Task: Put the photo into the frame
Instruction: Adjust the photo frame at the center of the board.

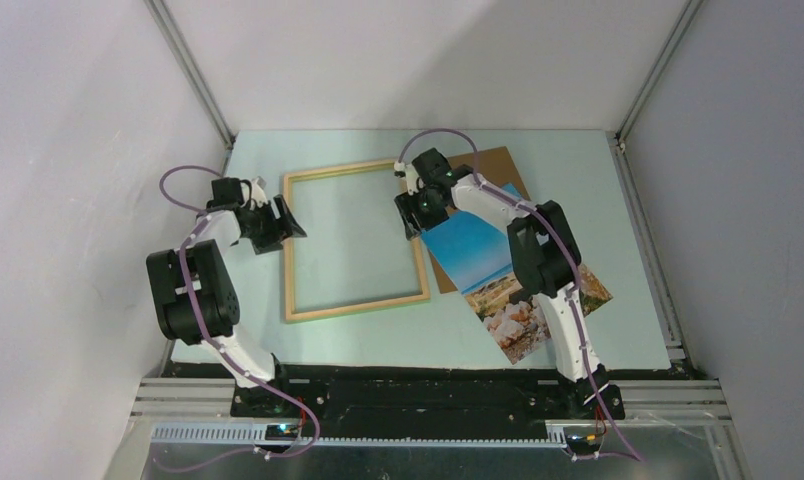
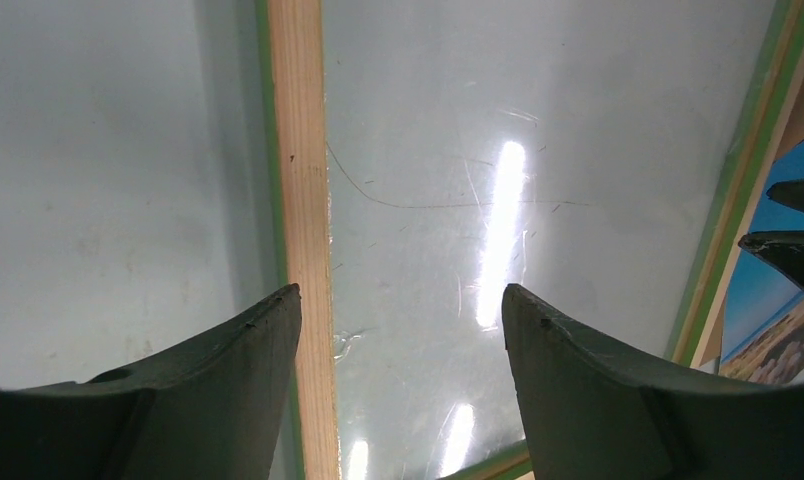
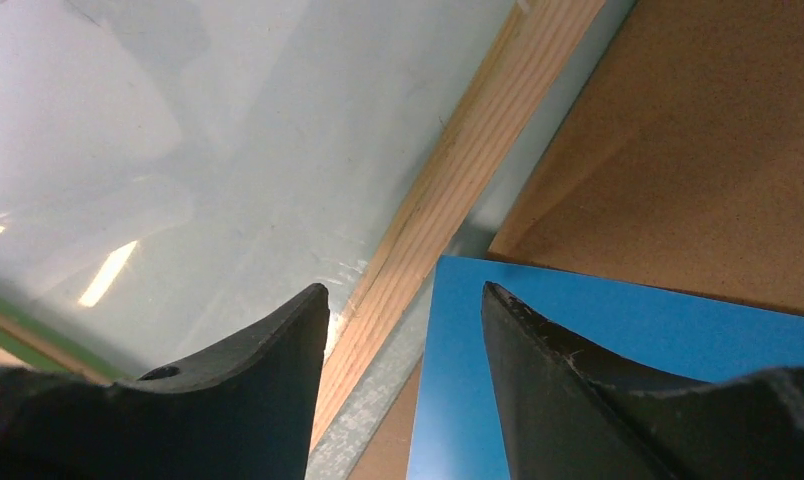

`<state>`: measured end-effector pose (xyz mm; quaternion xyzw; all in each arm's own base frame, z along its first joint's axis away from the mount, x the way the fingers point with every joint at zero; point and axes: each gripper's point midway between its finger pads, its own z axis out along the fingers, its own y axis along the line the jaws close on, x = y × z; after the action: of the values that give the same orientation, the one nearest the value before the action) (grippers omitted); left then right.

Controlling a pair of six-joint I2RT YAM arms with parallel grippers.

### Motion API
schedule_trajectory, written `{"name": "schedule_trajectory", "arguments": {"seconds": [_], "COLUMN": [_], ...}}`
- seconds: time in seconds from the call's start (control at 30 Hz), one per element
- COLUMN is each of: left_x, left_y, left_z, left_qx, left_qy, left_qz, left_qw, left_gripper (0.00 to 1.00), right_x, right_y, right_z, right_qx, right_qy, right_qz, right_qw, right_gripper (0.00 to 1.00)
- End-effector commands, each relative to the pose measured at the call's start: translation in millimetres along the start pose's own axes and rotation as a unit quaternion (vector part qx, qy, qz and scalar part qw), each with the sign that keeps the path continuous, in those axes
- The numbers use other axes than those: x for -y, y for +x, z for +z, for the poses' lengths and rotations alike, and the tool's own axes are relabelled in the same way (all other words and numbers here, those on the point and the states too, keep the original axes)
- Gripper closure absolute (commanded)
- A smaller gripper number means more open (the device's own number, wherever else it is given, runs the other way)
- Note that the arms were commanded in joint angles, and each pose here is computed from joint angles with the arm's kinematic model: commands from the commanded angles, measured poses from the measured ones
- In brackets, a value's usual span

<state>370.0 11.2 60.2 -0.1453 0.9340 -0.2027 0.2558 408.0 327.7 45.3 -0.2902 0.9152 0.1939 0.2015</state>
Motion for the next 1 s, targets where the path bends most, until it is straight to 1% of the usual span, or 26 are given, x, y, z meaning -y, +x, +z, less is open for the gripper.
{"name": "schedule_trajectory", "arguments": {"seconds": [0.0,0.27,0.47,0.7,0.97], "left_x": [1,2,4,-4,-3], "left_y": [0,-2,-5,-3,0], "left_z": [-3,-7,-11,-9,-3], "left_qx": [0.007,0.015,0.022,0.021,0.012], "left_qy": [-0.003,-0.004,-0.005,-0.026,-0.035], "left_qz": [0.022,0.029,0.039,0.050,0.062], "left_qw": [1.000,0.999,0.999,0.998,0.997], "left_gripper": [0.22,0.22,0.22,0.22,0.22], "right_x": [8,23,24,16,5], "right_y": [-3,9,14,16,16], "right_z": [4,13,20,26,30], "right_qx": [0.007,-0.014,-0.022,-0.025,-0.027], "right_qy": [0.042,0.088,0.107,0.102,0.079], "right_qz": [-0.034,-0.067,-0.091,-0.109,-0.103], "right_qw": [0.999,0.994,0.990,0.989,0.991], "right_gripper": [0.39,0.41,0.42,0.43,0.45]}}
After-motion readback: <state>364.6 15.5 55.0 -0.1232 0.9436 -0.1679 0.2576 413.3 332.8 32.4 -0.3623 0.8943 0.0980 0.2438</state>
